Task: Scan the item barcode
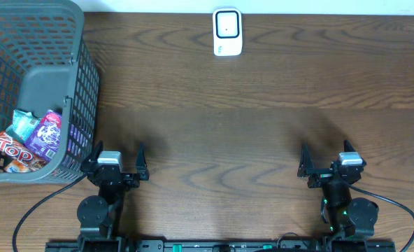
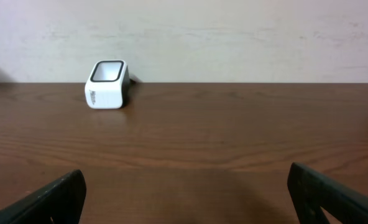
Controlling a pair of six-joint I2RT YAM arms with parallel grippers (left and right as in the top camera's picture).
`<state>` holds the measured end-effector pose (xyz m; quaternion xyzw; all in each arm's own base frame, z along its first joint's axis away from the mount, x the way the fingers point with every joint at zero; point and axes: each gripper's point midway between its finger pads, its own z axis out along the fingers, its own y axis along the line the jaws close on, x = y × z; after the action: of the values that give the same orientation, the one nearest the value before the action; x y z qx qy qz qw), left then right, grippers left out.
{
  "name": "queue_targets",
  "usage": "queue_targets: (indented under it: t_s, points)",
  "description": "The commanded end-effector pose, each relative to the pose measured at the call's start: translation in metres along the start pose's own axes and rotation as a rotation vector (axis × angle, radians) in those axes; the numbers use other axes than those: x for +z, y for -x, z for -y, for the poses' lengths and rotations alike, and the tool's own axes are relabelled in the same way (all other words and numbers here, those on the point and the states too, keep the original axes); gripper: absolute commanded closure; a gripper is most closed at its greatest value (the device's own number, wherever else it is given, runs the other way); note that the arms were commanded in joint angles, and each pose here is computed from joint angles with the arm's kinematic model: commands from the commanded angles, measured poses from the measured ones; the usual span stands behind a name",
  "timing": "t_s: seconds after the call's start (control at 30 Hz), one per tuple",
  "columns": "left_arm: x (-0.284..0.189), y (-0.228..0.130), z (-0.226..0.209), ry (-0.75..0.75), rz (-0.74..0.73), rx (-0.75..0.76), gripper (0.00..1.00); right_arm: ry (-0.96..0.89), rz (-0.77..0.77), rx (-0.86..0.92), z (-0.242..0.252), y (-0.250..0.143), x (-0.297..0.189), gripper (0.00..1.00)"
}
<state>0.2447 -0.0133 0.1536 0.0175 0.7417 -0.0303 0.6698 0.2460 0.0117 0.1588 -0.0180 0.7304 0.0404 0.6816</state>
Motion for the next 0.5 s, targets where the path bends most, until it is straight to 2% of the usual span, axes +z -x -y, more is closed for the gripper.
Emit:
queue_targets:
  t_s: [0.0, 0.47]
  points:
    - [0.0006, -0.0151, 0.0030, -0.021, -0.046, 0.005, 0.02, -0.007, 0.000, 0.014, 0.0016, -0.0004, -0.0003, 0.01]
    - [0.0006, -0.0151, 0.0030, -0.021, -0.046, 0.006, 0.02, -0.007, 0.000, 0.014, 0.0016, -0.0004, -0.0003, 0.01]
